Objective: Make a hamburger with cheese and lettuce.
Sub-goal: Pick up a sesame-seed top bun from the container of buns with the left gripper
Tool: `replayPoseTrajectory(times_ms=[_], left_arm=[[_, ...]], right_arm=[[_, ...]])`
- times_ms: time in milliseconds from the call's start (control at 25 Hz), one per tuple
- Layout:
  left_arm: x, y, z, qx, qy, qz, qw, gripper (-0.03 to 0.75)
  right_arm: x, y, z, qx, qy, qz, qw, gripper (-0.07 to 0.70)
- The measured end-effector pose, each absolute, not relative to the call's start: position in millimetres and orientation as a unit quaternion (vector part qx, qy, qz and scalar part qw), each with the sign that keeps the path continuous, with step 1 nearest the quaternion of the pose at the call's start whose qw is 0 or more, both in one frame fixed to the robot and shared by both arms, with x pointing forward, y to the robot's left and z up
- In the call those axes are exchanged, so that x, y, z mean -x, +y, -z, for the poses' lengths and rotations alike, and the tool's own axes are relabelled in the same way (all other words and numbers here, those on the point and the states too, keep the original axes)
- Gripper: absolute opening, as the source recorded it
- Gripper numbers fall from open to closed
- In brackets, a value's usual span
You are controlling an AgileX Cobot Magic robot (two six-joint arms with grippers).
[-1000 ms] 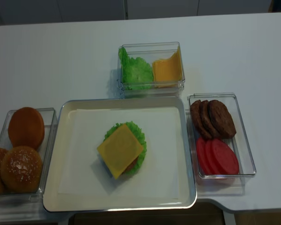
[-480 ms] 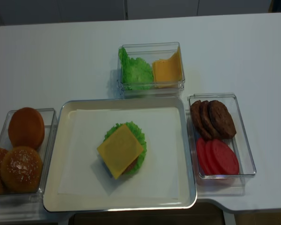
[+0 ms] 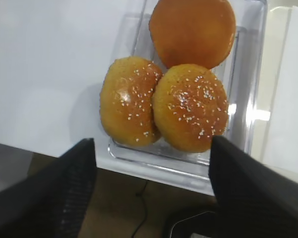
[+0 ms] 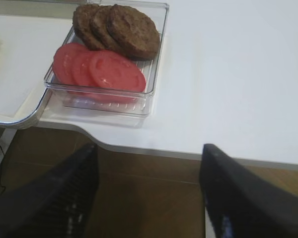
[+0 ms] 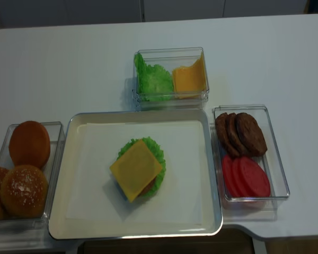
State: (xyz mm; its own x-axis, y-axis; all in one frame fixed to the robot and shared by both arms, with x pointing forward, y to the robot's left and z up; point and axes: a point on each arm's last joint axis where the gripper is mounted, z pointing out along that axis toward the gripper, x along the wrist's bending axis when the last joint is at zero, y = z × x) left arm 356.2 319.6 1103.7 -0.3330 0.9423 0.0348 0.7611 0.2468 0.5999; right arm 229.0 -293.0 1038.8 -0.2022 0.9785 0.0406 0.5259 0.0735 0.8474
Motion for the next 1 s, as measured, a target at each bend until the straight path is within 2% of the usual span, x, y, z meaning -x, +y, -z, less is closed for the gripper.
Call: replayPoseTrajectory(times_ms=[320, 680, 1000], left_arm=[[-397, 339, -1094, -0.52, 0.807, -0.255, 0.119, 0.516], [-420, 367, -1070, -0.466, 0.857, -0.18, 0.125, 0.509], [-431, 376, -1061, -0.485, 0.849, -0.165, 0.125, 0.509]], right_arm=[[-229, -293, -1039, -0.56, 0.672, -0.387, 0.292, 0.478], [-229, -293, -1039, -0.56, 0.672, -0.388, 0.292, 0.478], [-229, -293, -1039, -0.56, 0.672, -0.388, 0.292, 0.478]])
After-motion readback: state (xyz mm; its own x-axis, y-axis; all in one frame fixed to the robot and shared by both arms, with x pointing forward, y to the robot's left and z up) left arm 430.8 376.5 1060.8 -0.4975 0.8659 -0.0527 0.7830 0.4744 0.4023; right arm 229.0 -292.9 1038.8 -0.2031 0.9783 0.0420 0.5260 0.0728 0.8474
